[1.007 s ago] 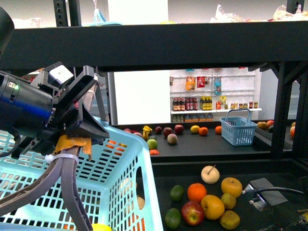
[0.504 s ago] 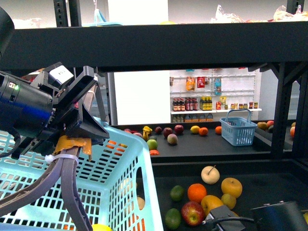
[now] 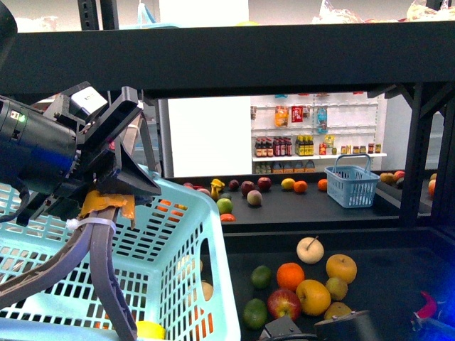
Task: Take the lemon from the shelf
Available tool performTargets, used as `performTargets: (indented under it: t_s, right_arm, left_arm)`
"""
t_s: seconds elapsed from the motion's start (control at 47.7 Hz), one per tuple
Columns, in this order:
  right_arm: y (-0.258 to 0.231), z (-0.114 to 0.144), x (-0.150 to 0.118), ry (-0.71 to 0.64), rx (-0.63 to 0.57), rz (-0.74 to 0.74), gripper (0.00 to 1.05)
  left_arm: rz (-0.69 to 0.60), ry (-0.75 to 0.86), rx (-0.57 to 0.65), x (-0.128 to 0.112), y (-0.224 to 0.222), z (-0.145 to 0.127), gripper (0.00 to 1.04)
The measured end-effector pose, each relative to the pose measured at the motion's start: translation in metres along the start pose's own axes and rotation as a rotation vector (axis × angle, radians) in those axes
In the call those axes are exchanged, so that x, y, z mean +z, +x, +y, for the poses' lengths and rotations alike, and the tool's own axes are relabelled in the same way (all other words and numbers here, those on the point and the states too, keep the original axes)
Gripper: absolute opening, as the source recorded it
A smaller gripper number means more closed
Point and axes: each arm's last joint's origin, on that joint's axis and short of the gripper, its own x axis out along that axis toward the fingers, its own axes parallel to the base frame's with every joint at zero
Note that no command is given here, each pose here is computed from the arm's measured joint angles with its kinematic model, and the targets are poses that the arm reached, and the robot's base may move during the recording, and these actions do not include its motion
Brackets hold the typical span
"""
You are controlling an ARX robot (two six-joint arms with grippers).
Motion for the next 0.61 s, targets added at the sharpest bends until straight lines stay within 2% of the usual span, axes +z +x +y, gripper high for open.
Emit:
performTargets:
  t_s: [0.609]
  right_arm:
    - [0.054, 0.005, 0.006, -0.028, 0.001, 0.033, 0.97]
  left_arm:
    - [0.0, 0.0, 0.0, 0.0, 0.0, 0.0, 0.13]
